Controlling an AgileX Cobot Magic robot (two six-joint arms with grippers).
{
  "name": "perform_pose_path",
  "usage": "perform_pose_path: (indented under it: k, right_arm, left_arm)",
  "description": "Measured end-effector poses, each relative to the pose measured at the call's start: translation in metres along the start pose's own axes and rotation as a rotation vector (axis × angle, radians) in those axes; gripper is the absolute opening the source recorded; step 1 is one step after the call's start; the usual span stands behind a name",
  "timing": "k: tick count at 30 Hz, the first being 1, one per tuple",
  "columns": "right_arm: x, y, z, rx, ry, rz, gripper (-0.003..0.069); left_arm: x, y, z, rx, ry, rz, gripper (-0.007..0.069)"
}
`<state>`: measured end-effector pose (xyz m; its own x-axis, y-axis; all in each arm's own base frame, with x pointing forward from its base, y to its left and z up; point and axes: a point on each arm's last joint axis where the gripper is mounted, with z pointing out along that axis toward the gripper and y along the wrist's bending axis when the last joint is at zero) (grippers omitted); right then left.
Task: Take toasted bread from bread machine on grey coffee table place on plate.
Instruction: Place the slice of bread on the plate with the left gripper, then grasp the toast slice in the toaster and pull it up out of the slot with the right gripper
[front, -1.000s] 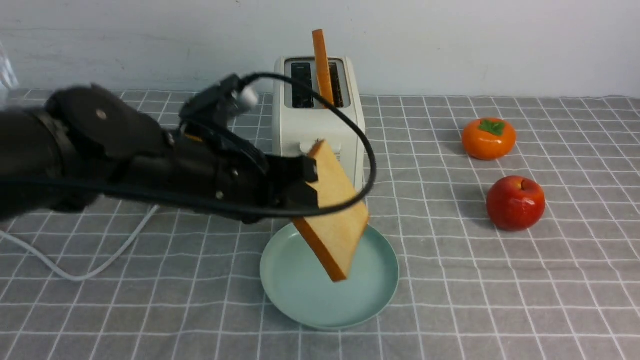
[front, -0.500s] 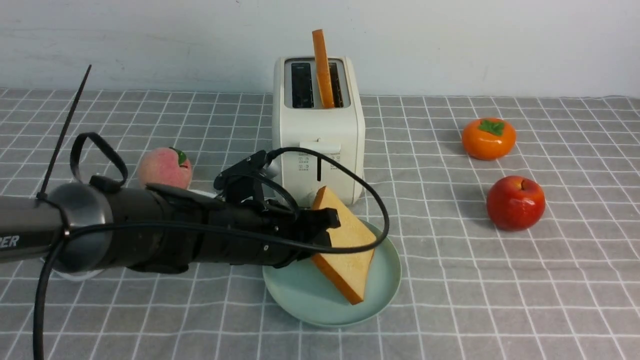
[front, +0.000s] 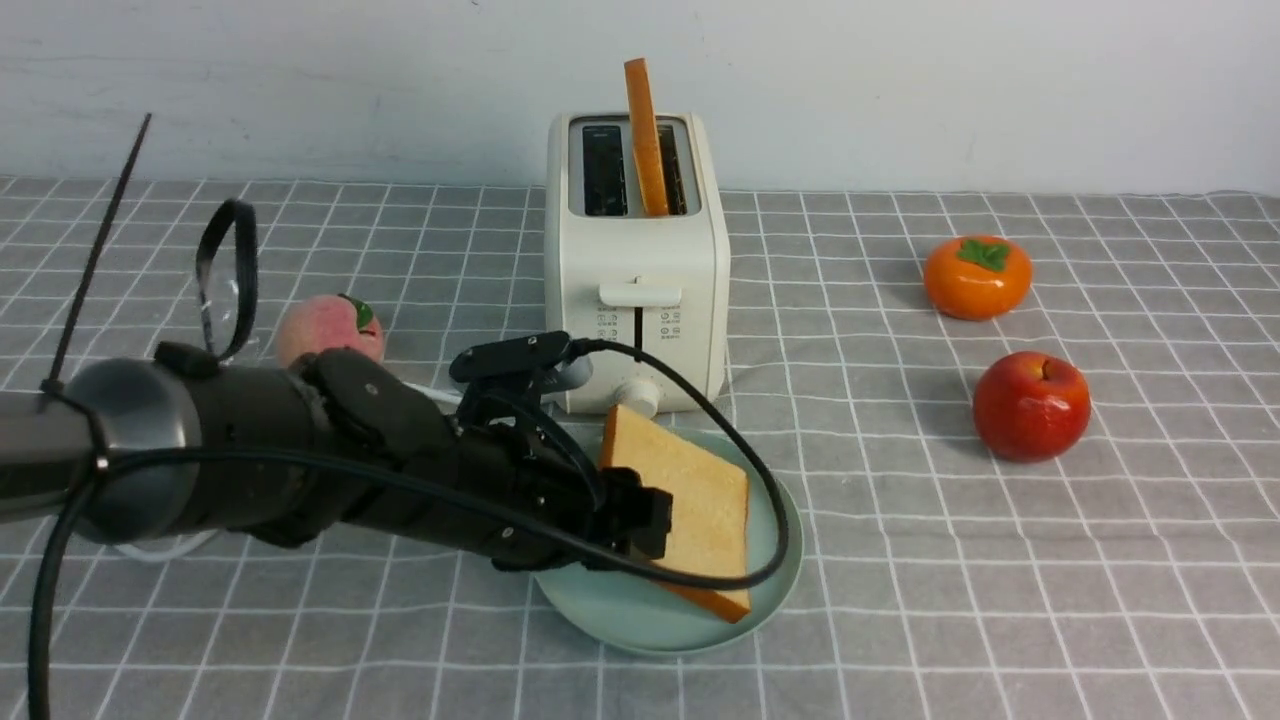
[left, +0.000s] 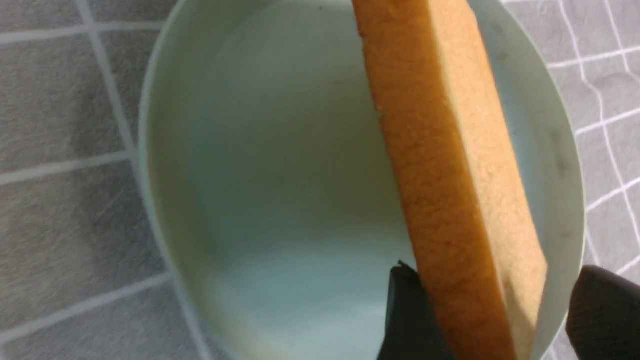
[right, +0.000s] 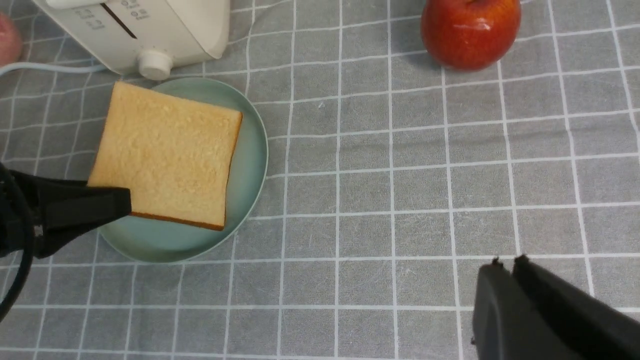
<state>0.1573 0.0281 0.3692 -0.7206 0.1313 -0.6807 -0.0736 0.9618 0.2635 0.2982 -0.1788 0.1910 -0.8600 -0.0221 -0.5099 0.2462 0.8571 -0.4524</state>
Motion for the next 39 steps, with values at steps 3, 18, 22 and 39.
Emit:
perform_pose_path:
  k: [3,18,22,39]
  right_arm:
    - [0.000,0.000,0.000,0.000,-0.003,0.000,0.0041]
    - [-0.071,0.025,0.030,-0.095,-0.009,-0.031,0.0070]
    - [-0.098,0.053,0.065,-0.152,0.041,-0.098,0.0112]
    - [-0.170,0.176,0.289,-0.210,-0.021,-0.332,0.0596]
  left_arm:
    - [0.000,-0.001,-0.015,-0.049,0.022,0.032,0.0412]
    - [0.023,0.010,-0.151,-0.454,-0.024,-0.060,-0.0014]
    - [0.048,0.014,-0.176,-0.407,-0.107,-0.085,-0.0014]
    - [0.131,0.039,-0.203,-0.256,-0.257,-0.147,-0.0014]
